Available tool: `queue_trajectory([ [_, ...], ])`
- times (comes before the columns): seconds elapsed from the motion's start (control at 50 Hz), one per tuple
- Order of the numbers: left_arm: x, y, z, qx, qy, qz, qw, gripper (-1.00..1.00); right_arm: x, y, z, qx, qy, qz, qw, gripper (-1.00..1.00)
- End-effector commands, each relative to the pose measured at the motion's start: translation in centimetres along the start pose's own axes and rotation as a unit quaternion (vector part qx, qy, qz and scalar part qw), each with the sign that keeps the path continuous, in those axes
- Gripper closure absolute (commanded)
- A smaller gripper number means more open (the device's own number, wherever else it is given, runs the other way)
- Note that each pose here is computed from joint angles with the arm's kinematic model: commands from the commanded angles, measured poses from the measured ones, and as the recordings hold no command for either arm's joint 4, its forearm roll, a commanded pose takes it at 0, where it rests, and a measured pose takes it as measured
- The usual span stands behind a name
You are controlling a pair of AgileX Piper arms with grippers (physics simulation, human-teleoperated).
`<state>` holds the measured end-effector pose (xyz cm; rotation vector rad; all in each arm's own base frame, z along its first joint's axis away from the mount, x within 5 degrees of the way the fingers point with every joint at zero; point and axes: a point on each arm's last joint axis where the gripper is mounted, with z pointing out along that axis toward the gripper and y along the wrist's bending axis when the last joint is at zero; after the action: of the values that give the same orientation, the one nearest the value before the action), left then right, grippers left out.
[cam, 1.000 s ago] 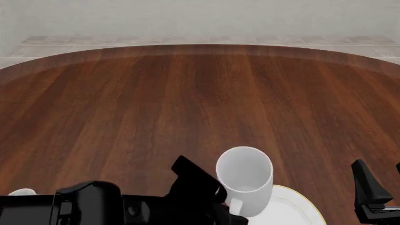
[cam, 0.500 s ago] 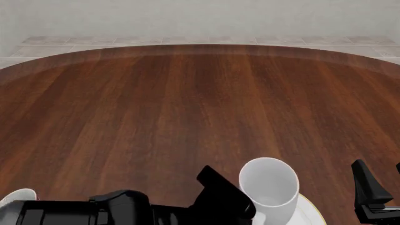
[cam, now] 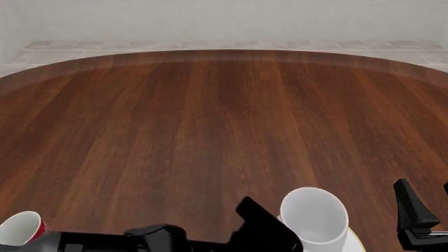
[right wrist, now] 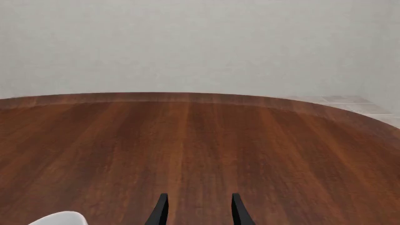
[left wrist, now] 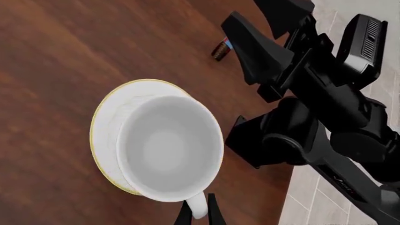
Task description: Put the white mug on the plate.
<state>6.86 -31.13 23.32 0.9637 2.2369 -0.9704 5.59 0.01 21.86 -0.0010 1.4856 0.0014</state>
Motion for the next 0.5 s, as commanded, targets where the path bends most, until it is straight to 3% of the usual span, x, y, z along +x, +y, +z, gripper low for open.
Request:
queue_trajectory([
  [0.02,0.2,-0.6,0.8,0.007,0.002,0.004,1.0000,1.00,0.0,0.0,0.0,0.000,0.000,0.000,1.0000,-1.00],
  [0.5,1.1,-1.4,2.6,0.016,0.013,0.000,0.9998,1.00,0.0,0.0,0.0,0.000,0.000,0.000,1.0000,-1.00],
])
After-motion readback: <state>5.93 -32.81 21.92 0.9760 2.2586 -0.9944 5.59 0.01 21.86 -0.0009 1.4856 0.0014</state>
